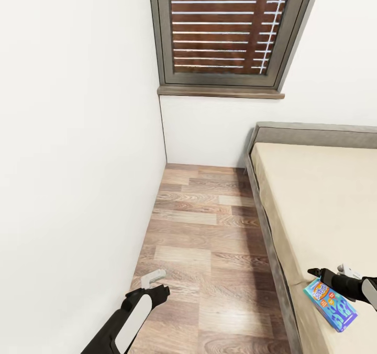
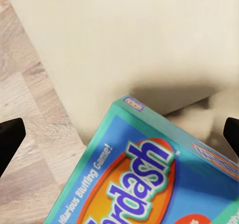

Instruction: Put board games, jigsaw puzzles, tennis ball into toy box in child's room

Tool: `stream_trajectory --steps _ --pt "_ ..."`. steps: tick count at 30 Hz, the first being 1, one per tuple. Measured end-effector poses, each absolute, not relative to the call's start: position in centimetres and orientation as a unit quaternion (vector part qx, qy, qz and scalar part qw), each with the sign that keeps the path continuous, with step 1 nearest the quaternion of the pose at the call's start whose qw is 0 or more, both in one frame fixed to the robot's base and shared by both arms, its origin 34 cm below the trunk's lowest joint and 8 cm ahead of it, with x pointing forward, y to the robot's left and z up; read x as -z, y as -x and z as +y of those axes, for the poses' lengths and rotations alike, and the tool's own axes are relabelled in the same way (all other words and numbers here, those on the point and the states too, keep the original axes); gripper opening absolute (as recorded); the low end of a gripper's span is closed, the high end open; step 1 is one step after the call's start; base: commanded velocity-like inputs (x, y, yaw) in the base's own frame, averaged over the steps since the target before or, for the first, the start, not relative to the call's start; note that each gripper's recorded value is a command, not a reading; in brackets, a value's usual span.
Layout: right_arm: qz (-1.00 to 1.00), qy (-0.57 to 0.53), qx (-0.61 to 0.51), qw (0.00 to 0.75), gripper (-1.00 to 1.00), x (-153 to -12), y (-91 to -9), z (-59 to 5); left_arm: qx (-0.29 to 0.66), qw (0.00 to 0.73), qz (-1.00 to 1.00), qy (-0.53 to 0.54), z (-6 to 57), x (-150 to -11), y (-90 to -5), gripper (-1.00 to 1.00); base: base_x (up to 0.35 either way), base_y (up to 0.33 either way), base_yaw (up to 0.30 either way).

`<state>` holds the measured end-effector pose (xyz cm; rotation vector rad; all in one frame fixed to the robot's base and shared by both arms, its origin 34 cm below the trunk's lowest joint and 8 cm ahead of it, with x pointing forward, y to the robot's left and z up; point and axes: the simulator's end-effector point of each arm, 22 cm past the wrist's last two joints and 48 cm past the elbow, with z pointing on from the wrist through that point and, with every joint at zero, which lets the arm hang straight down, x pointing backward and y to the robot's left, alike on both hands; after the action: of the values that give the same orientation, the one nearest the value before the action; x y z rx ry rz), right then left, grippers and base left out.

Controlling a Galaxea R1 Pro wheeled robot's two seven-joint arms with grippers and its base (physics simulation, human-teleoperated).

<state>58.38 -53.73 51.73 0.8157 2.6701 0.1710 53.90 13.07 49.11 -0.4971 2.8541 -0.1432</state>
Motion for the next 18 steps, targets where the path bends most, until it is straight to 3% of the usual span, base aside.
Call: stream_trajectory --steps 18 --pt "0.939 -0.29 -0.063 0.172 1.0 -51.74 -58.46 -53.62 0.049 0.12 0.977 0.17 13.07 -49.12 -53.94 1.0 0.0 0.0 0.021"
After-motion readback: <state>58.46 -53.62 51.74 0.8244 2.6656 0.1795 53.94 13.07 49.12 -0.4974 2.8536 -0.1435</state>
